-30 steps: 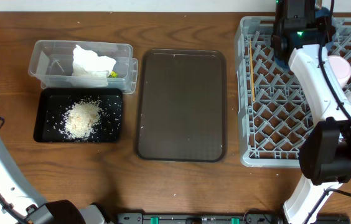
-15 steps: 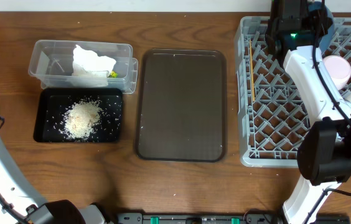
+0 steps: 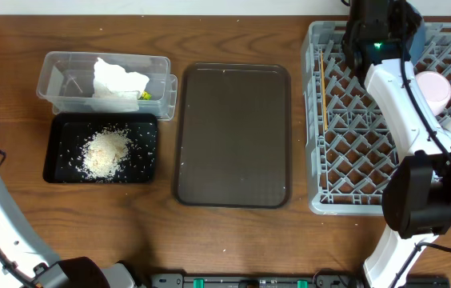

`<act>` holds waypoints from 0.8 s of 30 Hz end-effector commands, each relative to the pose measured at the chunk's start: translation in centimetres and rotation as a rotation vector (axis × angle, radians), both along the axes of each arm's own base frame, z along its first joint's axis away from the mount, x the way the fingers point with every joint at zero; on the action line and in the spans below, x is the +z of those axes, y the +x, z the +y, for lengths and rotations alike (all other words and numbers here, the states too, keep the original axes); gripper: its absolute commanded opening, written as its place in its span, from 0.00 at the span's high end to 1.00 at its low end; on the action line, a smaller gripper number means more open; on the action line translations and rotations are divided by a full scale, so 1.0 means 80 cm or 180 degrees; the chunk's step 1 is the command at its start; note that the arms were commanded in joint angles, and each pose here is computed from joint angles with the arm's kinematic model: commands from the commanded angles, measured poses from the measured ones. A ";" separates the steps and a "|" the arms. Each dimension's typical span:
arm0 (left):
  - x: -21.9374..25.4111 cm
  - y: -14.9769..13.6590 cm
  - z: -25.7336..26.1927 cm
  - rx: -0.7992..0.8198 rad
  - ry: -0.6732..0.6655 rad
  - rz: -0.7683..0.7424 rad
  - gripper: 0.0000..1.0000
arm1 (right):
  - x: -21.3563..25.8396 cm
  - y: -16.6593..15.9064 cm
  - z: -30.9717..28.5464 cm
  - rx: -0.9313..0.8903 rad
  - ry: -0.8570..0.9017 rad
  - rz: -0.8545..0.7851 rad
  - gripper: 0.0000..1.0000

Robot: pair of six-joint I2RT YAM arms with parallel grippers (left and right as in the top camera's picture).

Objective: Sort waste into correct bins and load items into the dishwasher rack

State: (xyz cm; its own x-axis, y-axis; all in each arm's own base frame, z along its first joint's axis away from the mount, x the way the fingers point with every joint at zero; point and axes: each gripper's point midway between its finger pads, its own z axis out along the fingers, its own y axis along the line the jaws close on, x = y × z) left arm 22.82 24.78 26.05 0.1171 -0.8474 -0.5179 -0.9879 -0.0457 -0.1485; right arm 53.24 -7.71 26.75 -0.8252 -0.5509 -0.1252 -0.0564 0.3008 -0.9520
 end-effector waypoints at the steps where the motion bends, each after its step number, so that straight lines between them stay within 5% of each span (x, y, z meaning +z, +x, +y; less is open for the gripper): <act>1: -0.001 -0.001 0.003 0.0050 0.0006 0.0015 0.11 | -0.010 0.005 0.001 0.0200 -0.0127 0.0318 0.99; 24: -0.001 -0.001 0.003 0.0050 0.0006 0.0015 0.11 | -0.002 0.009 -0.007 0.0103 0.0016 0.0003 0.99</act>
State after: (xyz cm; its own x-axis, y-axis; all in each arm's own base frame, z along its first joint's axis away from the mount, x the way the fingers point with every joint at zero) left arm 22.82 24.78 26.05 0.1171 -0.8474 -0.5179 -0.9879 -0.0457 -0.1485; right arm 53.91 -9.17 27.21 -0.8134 -0.5698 -0.1172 -0.0636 0.2874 -0.9557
